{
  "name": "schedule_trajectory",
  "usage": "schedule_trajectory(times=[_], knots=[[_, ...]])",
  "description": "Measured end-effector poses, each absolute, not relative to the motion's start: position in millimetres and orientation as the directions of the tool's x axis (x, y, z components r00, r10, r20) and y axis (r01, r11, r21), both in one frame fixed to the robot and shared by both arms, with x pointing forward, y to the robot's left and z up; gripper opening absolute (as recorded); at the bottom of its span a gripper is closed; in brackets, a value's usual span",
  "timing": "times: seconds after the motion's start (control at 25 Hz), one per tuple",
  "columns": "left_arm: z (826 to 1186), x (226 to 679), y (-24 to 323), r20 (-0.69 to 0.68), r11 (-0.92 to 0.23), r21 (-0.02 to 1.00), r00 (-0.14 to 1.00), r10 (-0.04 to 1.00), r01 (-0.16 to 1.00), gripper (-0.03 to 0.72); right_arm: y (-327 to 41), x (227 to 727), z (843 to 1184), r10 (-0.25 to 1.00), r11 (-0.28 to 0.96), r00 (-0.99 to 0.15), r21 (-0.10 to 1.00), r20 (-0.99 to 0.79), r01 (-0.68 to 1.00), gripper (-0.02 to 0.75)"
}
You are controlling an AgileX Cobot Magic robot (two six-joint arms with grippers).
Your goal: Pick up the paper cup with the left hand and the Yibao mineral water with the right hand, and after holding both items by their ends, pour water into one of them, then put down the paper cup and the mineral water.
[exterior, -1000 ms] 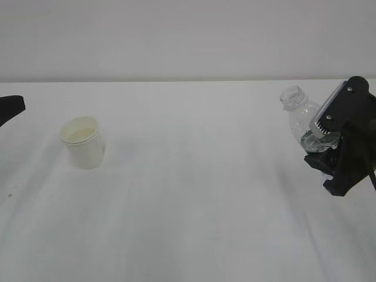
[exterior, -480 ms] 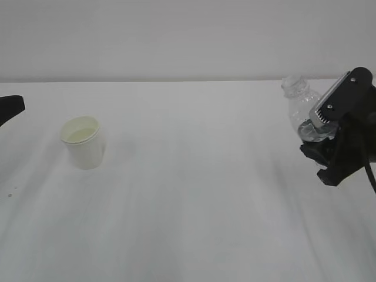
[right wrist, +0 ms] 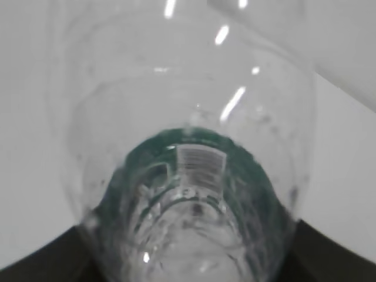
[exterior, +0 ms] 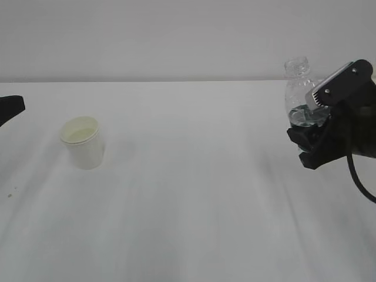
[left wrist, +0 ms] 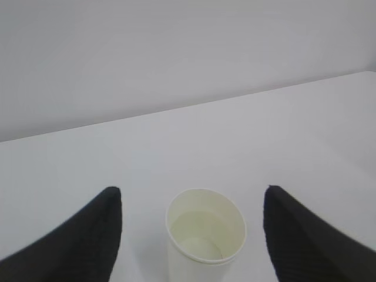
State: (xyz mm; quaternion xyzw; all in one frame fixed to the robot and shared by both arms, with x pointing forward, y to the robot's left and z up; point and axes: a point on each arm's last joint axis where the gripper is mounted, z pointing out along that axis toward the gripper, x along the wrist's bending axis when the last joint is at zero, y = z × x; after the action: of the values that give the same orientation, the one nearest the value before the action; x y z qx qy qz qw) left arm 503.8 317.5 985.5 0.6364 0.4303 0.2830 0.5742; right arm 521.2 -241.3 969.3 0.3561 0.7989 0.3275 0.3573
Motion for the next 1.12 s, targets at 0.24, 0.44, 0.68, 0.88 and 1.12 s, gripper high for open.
schedule_trajectory(times=[0.24, 0.44, 0.68, 0.88, 1.12], knots=[[985.4, 503.7, 317.4, -0.133, 0.028, 0.974, 0.471, 0.872, 0.223, 0.539, -239.0, 523.5, 955.3, 0.825, 0.486, -0.483, 0.807, -0.295, 0.337, 0.426], [985.4, 503.7, 317.4, -0.133, 0.028, 0.974, 0.471, 0.872, 0.223, 0.538, -239.8, 523.2, 955.7, 0.855, 0.431, -0.438, 0.850, -0.278, 0.303, 0.427], [985.4, 503.7, 317.4, -0.133, 0.028, 0.974, 0.471, 0.872, 0.223, 0.538, -243.4, 525.0, 961.6, 0.901, 0.352, -0.351, 0.902, -0.254, 0.252, 0.426], [985.4, 503.7, 317.4, -0.133, 0.028, 0.974, 0.471, 0.872, 0.223, 0.538, -249.2, 518.1, 958.4, 0.938, 0.280, -0.274, 0.932, -0.214, 0.230, 0.426], [985.4, 503.7, 317.4, -0.133, 0.028, 0.974, 0.471, 0.872, 0.223, 0.538, -254.4, 512.6, 949.2, 0.959, 0.233, -0.214, 0.947, -0.186, 0.221, 0.426]])
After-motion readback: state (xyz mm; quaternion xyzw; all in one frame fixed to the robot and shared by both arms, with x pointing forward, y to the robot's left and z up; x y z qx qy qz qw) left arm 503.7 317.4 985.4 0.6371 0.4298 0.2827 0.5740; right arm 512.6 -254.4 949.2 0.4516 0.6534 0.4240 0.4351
